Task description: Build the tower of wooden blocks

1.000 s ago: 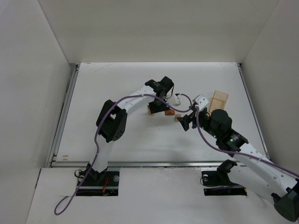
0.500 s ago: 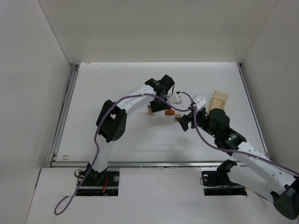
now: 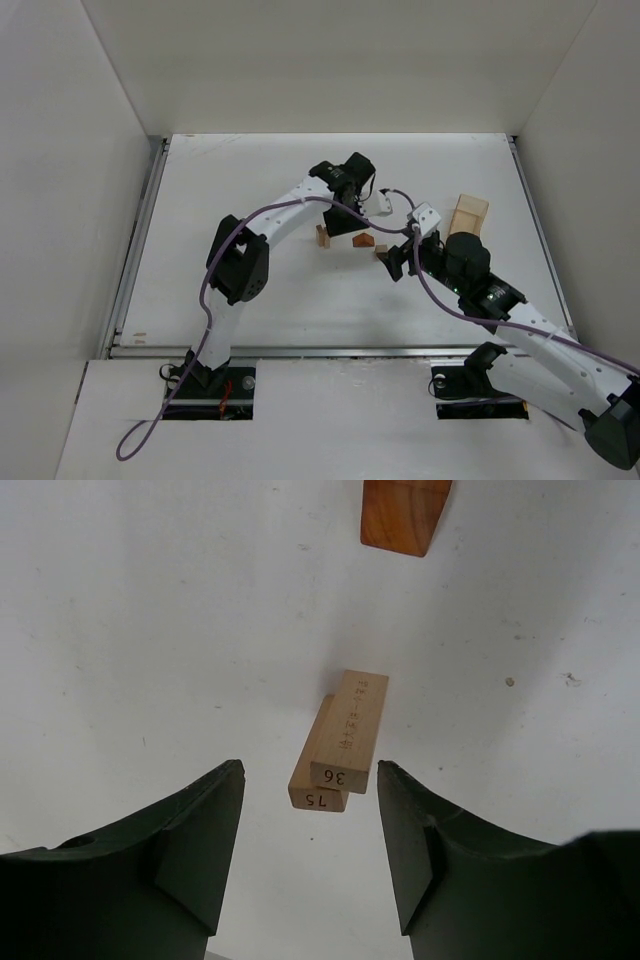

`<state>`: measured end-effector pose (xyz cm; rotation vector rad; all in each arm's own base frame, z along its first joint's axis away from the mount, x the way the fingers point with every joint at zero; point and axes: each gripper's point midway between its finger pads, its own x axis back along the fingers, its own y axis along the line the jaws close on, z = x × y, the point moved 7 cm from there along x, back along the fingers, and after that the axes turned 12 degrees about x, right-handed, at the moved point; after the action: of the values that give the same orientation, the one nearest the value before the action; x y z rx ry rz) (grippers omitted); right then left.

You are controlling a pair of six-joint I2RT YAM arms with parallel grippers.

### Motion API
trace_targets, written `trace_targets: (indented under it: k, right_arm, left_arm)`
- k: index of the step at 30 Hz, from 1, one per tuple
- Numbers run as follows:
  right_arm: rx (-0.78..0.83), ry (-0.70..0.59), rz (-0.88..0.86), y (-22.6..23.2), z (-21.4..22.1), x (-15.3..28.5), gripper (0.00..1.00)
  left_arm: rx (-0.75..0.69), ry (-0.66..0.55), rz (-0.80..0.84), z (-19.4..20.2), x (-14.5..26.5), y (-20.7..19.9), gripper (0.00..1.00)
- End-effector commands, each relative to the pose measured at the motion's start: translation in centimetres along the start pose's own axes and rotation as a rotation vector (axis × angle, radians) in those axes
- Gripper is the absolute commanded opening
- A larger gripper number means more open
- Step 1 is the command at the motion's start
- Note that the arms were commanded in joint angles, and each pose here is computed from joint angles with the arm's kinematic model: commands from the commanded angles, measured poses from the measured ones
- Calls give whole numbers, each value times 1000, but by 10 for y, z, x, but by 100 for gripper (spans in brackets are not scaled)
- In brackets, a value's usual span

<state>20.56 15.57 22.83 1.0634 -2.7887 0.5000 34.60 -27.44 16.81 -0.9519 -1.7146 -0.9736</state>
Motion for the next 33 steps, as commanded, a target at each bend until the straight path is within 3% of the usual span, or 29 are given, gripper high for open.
trace_targets:
  k: [1,10,25,33]
  right_arm:
    - [-9,-44,-2,0,-8,-1,86]
    - [-8,-45,-11,1,-8,-5,86]
    - [-18,-38,-23,3,-4,-5,86]
    - [-19,-30,-25,4,-3,-5,86]
  left_arm:
    - [34,-49,40,-2,27,4,53]
    - [135,-52,84,19,32,17,64]
    - [171,-42,230,24,18,7,64]
    - [162,-7,205,29,9,8,64]
